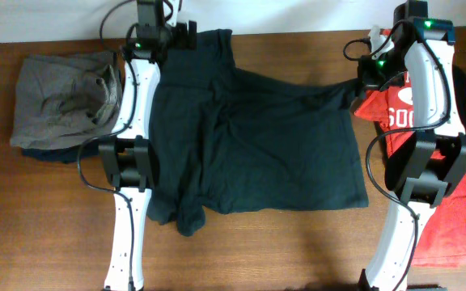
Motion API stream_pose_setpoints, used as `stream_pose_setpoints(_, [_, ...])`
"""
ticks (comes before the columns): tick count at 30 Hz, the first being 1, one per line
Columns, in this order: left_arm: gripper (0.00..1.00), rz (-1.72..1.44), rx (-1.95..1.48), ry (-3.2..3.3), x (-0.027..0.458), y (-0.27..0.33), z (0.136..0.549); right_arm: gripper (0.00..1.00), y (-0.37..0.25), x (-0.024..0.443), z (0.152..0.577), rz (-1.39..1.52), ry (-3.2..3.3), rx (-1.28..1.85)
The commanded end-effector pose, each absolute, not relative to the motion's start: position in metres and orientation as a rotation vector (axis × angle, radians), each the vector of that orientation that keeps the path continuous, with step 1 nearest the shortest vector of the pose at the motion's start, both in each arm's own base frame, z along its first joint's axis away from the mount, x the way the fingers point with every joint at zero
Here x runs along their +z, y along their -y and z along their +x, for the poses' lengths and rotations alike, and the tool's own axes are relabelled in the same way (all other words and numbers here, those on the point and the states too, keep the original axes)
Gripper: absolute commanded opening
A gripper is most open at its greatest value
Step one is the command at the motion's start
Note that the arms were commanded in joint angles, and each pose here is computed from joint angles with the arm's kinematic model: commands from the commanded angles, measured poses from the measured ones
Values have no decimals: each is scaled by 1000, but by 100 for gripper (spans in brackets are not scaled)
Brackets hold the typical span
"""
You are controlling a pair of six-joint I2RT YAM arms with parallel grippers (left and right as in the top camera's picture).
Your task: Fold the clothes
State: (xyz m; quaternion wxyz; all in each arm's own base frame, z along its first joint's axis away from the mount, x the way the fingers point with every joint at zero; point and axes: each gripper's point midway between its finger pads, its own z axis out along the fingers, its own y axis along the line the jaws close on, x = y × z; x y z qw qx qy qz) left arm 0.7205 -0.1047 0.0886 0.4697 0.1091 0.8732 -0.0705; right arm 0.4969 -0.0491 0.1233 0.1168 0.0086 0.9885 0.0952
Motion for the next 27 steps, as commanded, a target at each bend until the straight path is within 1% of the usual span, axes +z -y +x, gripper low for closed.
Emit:
stream_pose_setpoints(1, [99, 280, -151, -2221, 23, 99, 718, 4, 53, 125, 500, 17, -2883, 254])
stream_pose_setpoints(5, [99, 280, -151, -2232, 2, 99, 718, 4, 54, 125, 500, 18, -2884, 249])
stream_pose_setpoints(11, [99, 269, -143, -2213, -4, 93, 723, 4, 54, 125, 500, 19, -2885, 244])
stream_pose_setpoints(13, [95, 269, -143, -2215, -5, 93, 722, 4, 54, 125, 500, 19, -2885, 244])
stream_pose_setpoints(14, [91, 269, -143, -2215, -5, 93, 722, 4, 54, 125, 500, 19, -2885, 244])
stream_pose_setpoints(15, [79, 270, -144, -2215, -5, 93, 722, 4, 54, 125, 500, 19, -2885, 244])
stream_pose_setpoints(16, [62, 270, -144, -2215, -5, 94, 722, 4, 54, 125, 500, 19, -2885, 244])
stream_pose_setpoints(17, [42, 277, -154, -2213, -5, 96, 722, 4, 54, 125, 500, 19, -2885, 244])
stream_pose_setpoints(19, [20, 295, -193, -2202, -1, 102, 722, 4, 54, 125, 500, 18, -2885, 243])
stream_pose_setpoints(21, [9, 309, -221, -2182, 7, 107, 723, 4, 55, 125, 500, 19, -2886, 241])
stream_pose_setpoints(23, [8, 309, -231, -2154, 22, 109, 726, 4, 56, 125, 500, 20, -2888, 227])
stream_pose_setpoints(27, [8, 309, -232, -2104, 60, 110, 728, 4, 57, 124, 500, 21, -2890, 217])
